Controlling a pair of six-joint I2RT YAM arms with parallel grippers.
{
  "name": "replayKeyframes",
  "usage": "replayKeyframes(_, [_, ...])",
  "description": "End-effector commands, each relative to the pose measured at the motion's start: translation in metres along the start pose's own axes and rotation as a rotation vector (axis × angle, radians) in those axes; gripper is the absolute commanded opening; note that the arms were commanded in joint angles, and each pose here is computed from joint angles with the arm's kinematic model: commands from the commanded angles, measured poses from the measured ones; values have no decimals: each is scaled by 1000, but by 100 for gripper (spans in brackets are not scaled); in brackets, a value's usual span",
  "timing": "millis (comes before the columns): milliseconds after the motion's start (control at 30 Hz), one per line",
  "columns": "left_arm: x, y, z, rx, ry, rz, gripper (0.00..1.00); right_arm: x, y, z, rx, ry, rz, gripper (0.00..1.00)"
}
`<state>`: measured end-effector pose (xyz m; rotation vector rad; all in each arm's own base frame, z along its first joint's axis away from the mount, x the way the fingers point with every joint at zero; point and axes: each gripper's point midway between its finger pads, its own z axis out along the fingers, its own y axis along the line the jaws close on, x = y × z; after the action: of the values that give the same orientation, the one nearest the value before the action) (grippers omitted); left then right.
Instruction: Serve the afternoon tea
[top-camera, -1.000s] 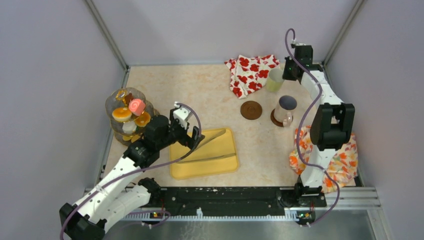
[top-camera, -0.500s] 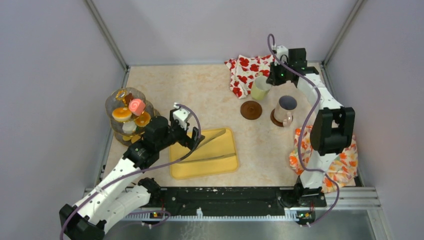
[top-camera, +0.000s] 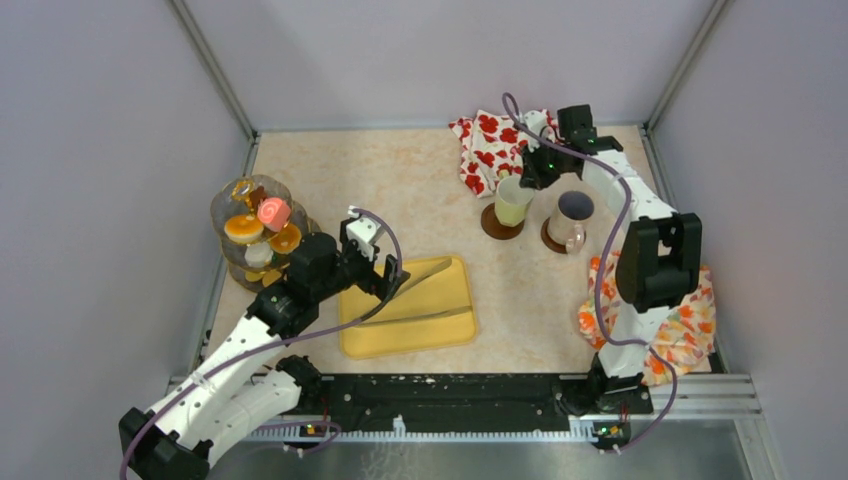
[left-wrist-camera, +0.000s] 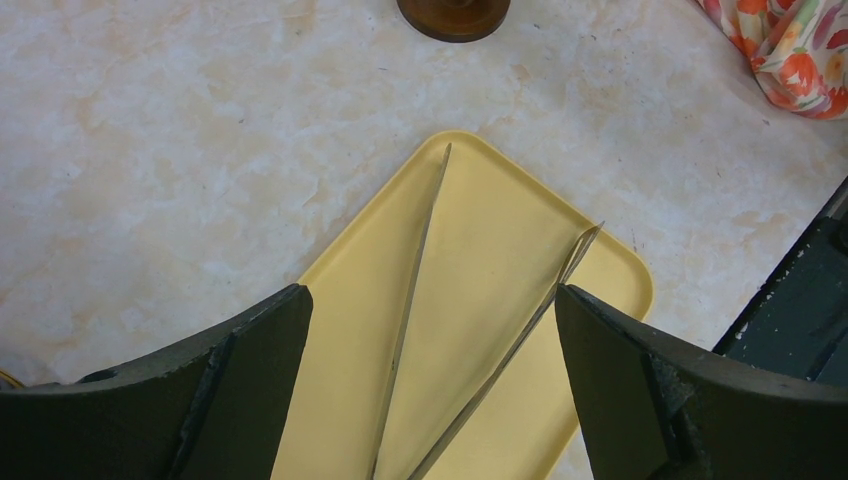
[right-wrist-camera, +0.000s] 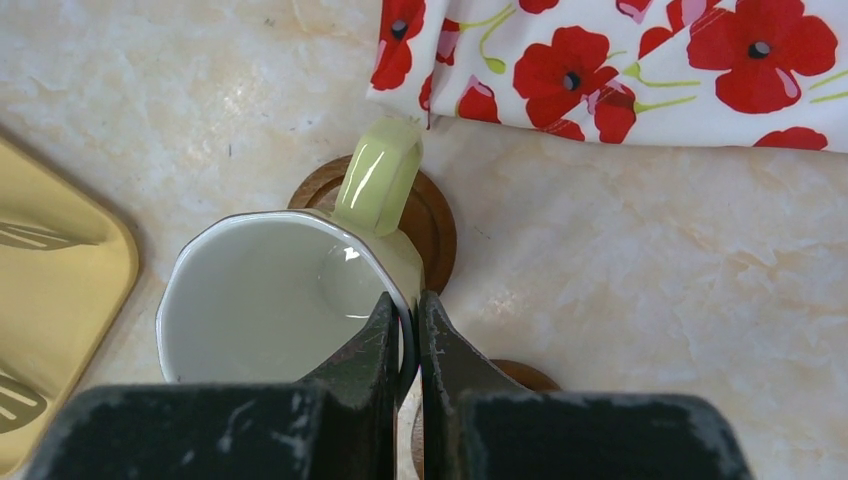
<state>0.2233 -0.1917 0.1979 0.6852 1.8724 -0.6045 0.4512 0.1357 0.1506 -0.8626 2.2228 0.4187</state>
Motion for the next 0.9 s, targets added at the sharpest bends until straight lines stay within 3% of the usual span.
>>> replayKeyframes(0, [-15,-3,0,18,-58,28,99,-67,12,-30,11,-168,-67,0])
replayKeyframes(233, [-15,-4,-1,24,-61,29,99,-62,27,-8,12,-146,-82,0])
replayKeyframes(867, [-14,-5,-1,26,-60,28,99,-31,15,20,41,-56,-41,0])
